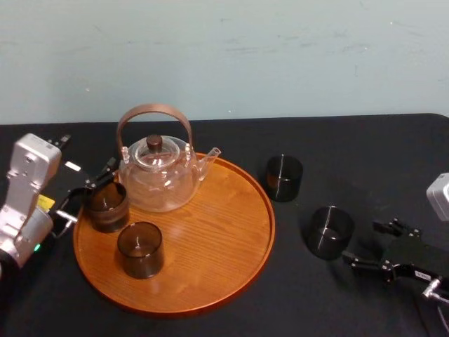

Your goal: Pick up the glass from the table and place it on the tray.

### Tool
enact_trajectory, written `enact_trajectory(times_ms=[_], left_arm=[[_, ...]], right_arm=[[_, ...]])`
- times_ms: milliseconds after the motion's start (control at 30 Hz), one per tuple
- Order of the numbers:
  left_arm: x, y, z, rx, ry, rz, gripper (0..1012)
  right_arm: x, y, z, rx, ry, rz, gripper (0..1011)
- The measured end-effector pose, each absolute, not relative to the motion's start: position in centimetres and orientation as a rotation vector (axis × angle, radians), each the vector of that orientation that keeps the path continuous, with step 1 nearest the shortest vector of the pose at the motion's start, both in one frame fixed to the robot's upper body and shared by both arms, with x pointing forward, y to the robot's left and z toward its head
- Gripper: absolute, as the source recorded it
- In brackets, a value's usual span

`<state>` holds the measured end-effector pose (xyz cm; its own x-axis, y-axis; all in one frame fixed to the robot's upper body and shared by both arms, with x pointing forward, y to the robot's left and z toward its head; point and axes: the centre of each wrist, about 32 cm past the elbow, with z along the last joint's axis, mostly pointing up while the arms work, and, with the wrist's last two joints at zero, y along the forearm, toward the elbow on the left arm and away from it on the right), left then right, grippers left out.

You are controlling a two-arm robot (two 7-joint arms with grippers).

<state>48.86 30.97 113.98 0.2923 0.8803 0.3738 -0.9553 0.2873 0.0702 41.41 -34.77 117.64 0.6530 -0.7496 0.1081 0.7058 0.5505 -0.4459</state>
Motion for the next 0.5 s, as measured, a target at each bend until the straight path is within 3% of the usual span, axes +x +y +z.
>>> enact_trajectory(times_ms=[500], left_arm=[[48.9, 31.0, 114.0, 0.304, -0.285, 1.248, 1001]], right_arm=[[42.7, -33.9, 117.3, -0.488, 0.159, -0.846, 1002]])
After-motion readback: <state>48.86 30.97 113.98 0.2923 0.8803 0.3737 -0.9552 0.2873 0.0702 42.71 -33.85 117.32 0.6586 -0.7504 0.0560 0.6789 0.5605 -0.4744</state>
